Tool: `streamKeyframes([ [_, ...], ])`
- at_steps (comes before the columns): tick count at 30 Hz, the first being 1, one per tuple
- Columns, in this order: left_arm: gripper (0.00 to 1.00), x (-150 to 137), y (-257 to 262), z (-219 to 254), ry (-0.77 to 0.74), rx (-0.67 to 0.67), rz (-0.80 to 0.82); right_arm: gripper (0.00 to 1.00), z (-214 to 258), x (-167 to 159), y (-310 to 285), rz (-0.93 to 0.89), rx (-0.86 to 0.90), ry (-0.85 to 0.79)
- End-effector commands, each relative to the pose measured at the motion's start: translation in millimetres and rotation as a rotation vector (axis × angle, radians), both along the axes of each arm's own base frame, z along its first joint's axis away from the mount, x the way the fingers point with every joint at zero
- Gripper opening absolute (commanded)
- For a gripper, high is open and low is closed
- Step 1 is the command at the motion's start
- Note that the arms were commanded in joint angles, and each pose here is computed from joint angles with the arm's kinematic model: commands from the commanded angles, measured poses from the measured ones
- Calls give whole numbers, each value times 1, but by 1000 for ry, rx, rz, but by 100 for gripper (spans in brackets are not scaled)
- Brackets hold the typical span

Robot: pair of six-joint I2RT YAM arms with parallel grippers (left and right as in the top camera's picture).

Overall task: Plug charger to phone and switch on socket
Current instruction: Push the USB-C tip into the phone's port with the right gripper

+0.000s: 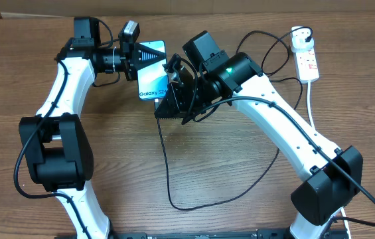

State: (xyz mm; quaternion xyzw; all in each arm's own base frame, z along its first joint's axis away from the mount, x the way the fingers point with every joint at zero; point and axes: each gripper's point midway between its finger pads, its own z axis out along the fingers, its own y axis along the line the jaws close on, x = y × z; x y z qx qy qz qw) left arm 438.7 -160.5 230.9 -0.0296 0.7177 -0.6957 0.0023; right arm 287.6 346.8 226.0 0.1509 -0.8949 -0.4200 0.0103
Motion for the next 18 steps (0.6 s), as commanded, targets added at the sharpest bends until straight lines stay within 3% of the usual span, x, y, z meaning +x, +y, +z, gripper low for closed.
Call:
streamKeyframes([
  [1, 4, -5, -3, 12, -32, -38, -30, 3, 1, 4, -1, -9, -1, -13],
  [18, 4, -3, -3, 8, -41, -15, -17, 4, 0, 0, -2, -6, -11, 4],
])
